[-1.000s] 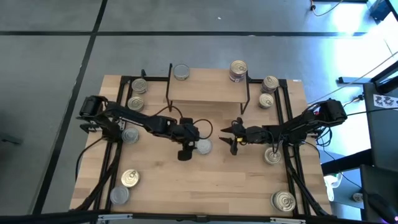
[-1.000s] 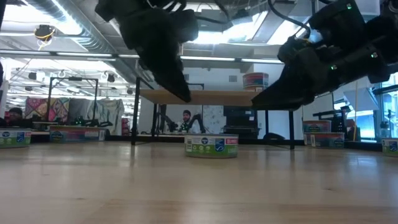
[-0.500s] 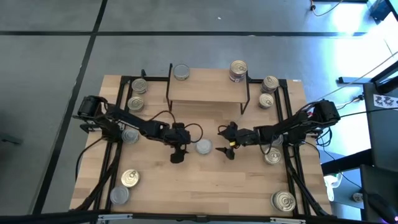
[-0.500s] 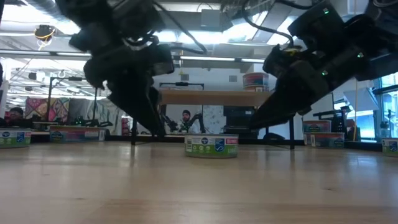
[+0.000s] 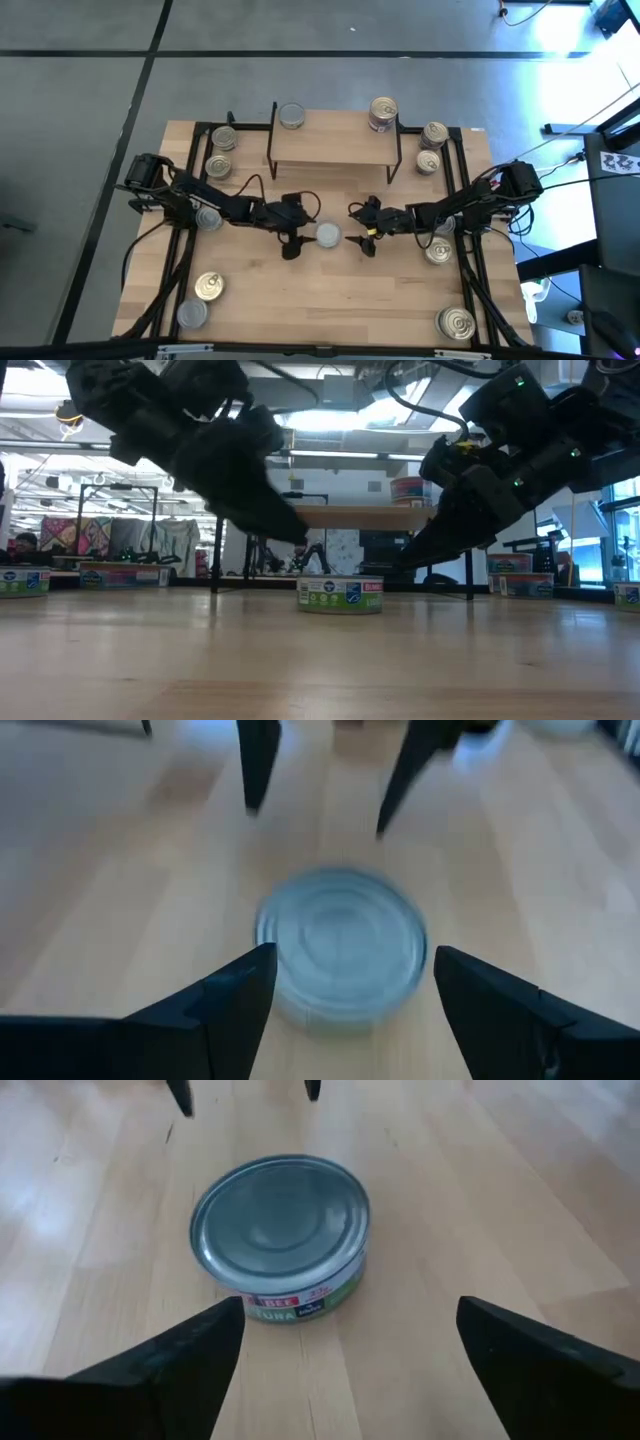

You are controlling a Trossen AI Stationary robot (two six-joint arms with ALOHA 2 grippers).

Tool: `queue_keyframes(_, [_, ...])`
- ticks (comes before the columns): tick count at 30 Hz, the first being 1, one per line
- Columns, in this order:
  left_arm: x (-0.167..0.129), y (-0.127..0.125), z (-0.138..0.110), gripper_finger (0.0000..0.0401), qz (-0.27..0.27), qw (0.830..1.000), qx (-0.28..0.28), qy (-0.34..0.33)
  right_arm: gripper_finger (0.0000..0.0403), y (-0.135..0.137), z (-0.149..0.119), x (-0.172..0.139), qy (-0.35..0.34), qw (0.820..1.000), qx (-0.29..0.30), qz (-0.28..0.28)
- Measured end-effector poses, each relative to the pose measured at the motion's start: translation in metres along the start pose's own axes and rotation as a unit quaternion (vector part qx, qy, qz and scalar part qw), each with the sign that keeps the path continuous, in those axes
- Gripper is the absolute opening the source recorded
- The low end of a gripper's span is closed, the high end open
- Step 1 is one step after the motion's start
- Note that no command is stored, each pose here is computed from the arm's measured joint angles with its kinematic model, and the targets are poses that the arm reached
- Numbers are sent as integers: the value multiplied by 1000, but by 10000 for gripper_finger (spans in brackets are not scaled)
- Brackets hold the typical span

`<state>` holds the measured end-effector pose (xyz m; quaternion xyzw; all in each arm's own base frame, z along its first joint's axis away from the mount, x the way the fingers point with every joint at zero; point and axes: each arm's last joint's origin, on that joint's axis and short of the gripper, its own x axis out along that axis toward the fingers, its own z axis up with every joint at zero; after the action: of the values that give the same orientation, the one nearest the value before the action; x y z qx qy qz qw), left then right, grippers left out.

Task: Stack canned seafood by type on shelf
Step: Stack the green white tuna can on top of the green white tuna can on the shelf

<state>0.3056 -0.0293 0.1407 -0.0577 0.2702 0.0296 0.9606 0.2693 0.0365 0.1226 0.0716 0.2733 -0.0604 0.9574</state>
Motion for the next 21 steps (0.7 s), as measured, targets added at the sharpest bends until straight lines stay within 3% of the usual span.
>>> queue_keyframes(5, [9, 5, -4, 254, 7, 1000, -6, -5, 363, 0, 0, 0, 1, 1000, 0, 0])
queue_keyframes(21, [27, 6, -24, 103, 9, 1000, 27, 10, 363, 0, 0, 0, 1, 1000, 0, -4])
